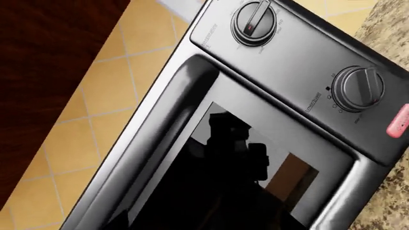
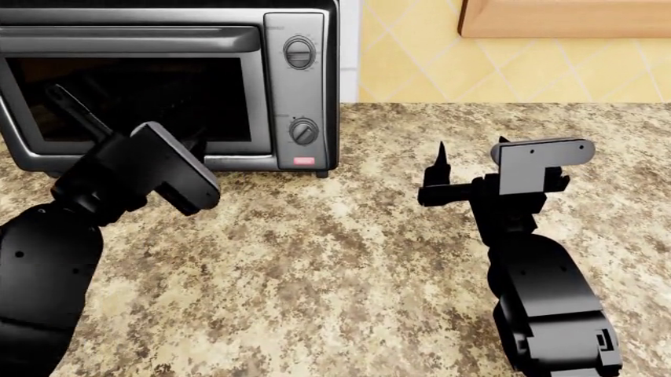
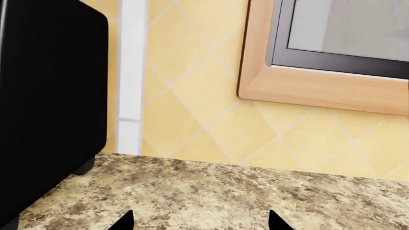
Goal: Open the toaster oven door.
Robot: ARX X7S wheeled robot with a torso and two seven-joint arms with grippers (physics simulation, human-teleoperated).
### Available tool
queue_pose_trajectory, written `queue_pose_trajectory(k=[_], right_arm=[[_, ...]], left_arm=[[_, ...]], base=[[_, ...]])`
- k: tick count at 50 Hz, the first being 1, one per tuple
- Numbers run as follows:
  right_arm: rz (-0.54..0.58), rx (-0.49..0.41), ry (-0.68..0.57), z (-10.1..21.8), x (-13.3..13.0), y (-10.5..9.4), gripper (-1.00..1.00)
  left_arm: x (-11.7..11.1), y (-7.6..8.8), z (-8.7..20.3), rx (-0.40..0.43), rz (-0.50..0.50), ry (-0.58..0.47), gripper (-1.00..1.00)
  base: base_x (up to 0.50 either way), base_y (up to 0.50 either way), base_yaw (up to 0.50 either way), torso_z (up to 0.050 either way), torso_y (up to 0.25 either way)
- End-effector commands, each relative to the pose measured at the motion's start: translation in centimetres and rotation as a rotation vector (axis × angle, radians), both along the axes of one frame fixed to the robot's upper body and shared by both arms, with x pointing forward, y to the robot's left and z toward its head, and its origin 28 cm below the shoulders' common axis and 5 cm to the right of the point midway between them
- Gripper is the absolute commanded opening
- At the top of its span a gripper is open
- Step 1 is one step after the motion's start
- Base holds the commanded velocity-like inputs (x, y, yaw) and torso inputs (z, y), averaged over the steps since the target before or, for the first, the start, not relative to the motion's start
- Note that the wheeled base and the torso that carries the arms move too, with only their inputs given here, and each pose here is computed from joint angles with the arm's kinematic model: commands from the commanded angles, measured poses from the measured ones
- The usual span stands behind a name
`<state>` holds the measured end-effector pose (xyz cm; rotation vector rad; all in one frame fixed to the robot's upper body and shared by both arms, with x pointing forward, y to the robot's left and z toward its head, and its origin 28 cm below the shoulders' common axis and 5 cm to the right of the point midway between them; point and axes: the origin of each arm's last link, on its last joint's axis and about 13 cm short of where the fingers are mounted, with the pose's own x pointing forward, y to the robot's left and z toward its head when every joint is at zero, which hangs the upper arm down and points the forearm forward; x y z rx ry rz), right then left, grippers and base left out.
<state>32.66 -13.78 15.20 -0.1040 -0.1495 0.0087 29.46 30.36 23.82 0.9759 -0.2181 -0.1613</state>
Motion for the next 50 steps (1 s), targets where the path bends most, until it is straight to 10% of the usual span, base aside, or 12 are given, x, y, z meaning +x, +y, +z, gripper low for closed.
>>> queue_pose_trajectory(k=[1, 23, 50], right_arm=[[0.000, 0.013, -0.003, -0.3, 0.0, -0.1, 1.00], [0.016, 0.033, -0.007, -0.4, -0.1, 0.2, 1.00], [0.011, 0.046, -0.008, -0.6, -0.5, -0.2, 1.00]], left_arm=[[-1.7, 2.9, 3.6, 0.402, 0.018, 0.042, 1.00], [-1.4, 4.3, 10.6, 0.653, 0.086, 0.090, 1.00], [5.7, 2.1, 12.1, 0.823, 0.175, 0.147, 1.00]], base=[[0.00, 0.00, 0.00, 0.000, 0.000], [0.00, 0.00, 0.00, 0.000, 0.000], [0.00, 0.00, 0.00, 0.000, 0.000]])
